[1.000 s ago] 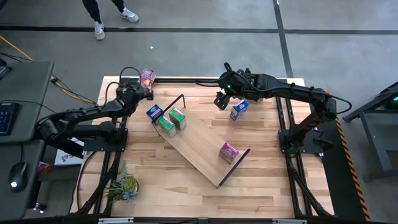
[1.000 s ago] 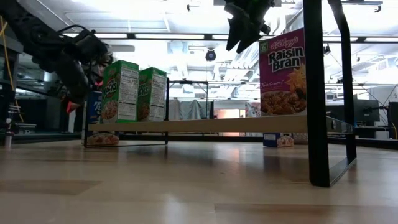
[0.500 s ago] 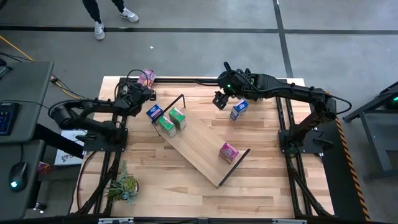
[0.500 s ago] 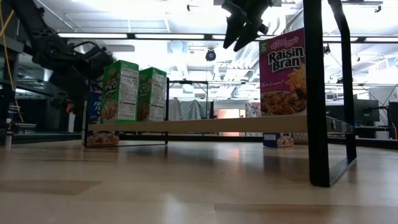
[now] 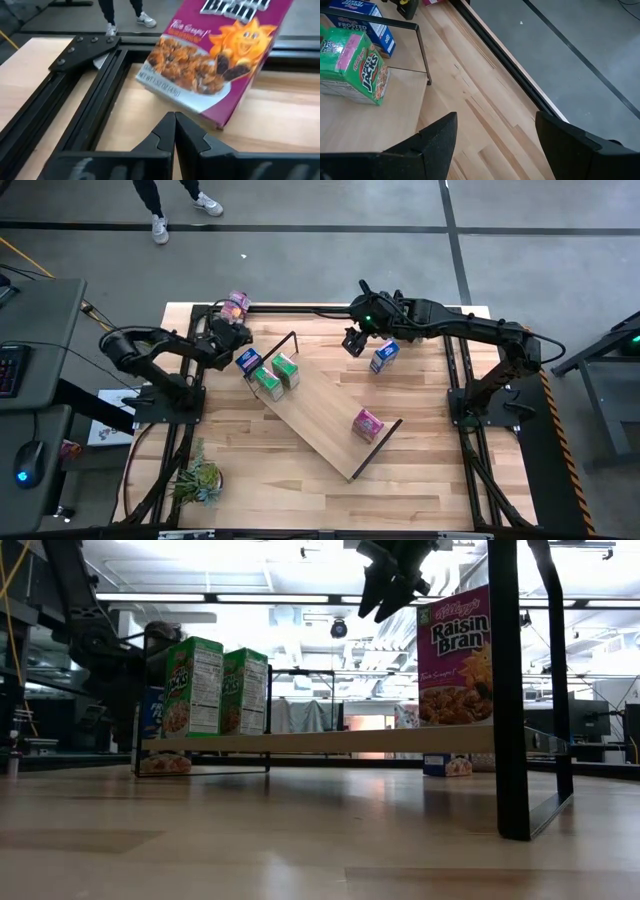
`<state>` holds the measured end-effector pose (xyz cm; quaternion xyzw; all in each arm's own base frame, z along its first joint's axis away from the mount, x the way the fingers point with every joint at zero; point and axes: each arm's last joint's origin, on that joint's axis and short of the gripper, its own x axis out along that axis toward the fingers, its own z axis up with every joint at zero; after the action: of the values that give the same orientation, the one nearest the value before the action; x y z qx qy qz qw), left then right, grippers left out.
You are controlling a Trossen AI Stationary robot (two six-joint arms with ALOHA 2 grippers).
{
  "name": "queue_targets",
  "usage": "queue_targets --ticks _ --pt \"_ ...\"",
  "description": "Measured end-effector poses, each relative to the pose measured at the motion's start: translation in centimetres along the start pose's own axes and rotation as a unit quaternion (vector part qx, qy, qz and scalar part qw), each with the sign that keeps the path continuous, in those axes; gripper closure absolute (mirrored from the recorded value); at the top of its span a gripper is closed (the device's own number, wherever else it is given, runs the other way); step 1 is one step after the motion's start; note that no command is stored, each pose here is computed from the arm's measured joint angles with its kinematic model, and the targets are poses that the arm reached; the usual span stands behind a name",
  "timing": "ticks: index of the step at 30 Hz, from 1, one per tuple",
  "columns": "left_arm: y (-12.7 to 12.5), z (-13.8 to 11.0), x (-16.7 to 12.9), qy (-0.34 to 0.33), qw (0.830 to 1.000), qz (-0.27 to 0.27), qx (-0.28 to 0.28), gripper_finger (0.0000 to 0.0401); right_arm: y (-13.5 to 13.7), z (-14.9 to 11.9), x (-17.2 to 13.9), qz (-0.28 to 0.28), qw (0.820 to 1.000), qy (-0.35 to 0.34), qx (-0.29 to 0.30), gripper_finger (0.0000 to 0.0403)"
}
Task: Stack cereal on shelf
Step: Put the pink cereal box on the shelf
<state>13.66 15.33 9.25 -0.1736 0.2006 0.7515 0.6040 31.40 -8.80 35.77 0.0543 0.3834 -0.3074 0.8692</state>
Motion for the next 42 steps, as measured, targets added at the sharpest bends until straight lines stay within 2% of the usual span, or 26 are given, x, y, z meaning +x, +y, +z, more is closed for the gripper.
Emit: queue_targets --ticks 7,12,17,20,25,32,38,42 --pt "-0.9 -0.1 -1.2 -0.029 0.999 -0.018 -0.01 0.0401 0.0 0.0 0.0 0.001 1.0 -0.001 -0.002 0.0141" --pt "-1.2 0.4 -2.2 -0.091 0.995 0.013 -0.026 0.0401 0.0 0.0 0.0 0.002 1.0 -0.001 -0.003 0.0141" --pt "-1.0 0.7 -1.5 -0.111 0.992 0.043 -0.047 0.0401 0.0 0.0 0.0 0.003 1.0 -0.001 -0.001 0.0141" --pt "-1.1 1.0 -1.0 -0.116 0.99 0.042 -0.063 0.0401 0.1 0.0 0.0 0.01 1.0 0.0 -0.001 0.0141" --pt "-1.3 0.8 -0.1 -0.11 0.992 0.037 -0.051 0.0401 0.1 0.2 0.0 0.015 1.0 -0.007 0.002 0.0141" --pt "-1.7 0.0 0.1 -0.12 0.99 0.045 -0.066 0.0401 0.2 0.4 0.0 0.024 1.0 -0.019 0.005 0.0141" --pt "-2.7 -0.9 0.2 -0.145 0.984 0.071 -0.071 0.0401 0.2 0.5 0.0 0.028 0.999 -0.023 0.007 0.0141" --pt "-3.8 -1.2 0.2 -0.17 0.979 0.1 -0.056 0.0401 0.2 0.5 0.0 0.029 0.999 -0.023 0.008 0.0141"
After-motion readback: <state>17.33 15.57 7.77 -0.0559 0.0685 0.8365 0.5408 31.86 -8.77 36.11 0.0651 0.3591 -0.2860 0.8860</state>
